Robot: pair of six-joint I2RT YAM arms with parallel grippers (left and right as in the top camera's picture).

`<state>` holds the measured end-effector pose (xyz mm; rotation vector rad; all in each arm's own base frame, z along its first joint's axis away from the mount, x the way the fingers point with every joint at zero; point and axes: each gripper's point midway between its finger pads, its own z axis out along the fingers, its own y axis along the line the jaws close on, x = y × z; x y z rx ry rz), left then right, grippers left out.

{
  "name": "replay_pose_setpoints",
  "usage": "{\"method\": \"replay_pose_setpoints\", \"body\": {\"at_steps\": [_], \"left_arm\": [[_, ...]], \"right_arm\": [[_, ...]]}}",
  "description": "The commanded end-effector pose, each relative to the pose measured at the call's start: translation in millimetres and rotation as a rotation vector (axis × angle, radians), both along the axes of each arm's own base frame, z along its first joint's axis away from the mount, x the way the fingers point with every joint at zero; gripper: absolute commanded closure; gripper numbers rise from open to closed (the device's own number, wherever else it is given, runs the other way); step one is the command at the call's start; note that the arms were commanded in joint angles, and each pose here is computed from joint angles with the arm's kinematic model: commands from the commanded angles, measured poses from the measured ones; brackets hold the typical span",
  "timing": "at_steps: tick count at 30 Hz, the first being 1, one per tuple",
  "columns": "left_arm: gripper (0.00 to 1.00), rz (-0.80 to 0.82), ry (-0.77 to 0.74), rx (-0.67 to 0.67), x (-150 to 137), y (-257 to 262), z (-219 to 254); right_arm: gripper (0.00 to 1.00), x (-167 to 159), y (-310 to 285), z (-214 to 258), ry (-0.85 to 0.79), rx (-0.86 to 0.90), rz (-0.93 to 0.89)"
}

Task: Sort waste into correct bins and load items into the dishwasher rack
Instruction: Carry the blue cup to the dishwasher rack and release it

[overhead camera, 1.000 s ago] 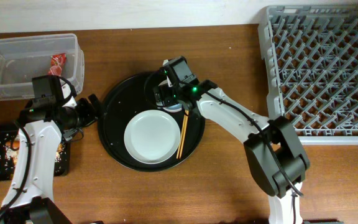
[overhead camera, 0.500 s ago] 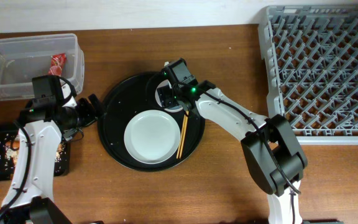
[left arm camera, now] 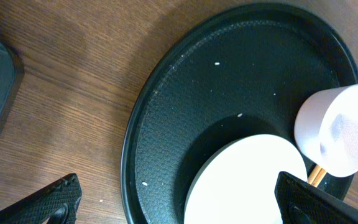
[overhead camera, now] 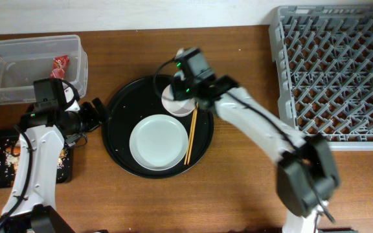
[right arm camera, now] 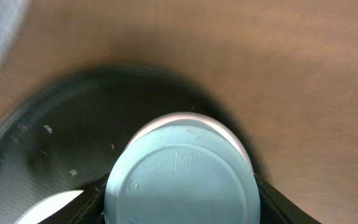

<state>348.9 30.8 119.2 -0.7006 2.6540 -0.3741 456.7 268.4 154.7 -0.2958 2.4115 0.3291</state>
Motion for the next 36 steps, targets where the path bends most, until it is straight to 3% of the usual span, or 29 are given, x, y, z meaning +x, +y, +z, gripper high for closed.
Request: {"method": "replay_pose_setpoints", "body": {"at_steps": [1, 6, 10, 15, 20, 21, 26, 31, 36], "left_arm": [[0.01, -0.015, 0.001, 0.009, 0, 0, -1], [0.01, -0.015, 0.001, 0.009, 0, 0, -1], [0.01, -0.015, 0.001, 0.009, 0, 0, -1], [0.01, -0.015, 0.001, 0.009, 0, 0, -1], [0.01, -0.015, 0.001, 0.009, 0, 0, -1], [0.01, -0.015, 0.001, 0.009, 0, 0, -1], [0.01, -0.015, 0.001, 0.009, 0, 0, -1], [0.01, -0.015, 0.001, 0.009, 0, 0, -1], [0.01, -0.015, 0.001, 0.009, 0, 0, -1]], "right_arm": [[0.43, 19, -75, 113, -0.184, 0.087, -0.152], [0.43, 14, -267, 170, -0.265, 0.072, -0.53], [0.43, -13, -400, 152, -0.196, 0.022, -0.821], [0.43, -46, -505, 109, -0.087, 0.016, -1.021], [0.38, -45, -538, 64, -0.006, 0.048, -1.042], [0.28, -42, -542, 49, 0.025, 0.048, -1.044], [0.17, -36, -541, 29, 0.065, 0.049, -1.032], [0.15, -35, -535, 46, 0.035, 0.057, -0.998], [0.14, -17, -480, 118, -0.129, 0.27, -0.772]]}}
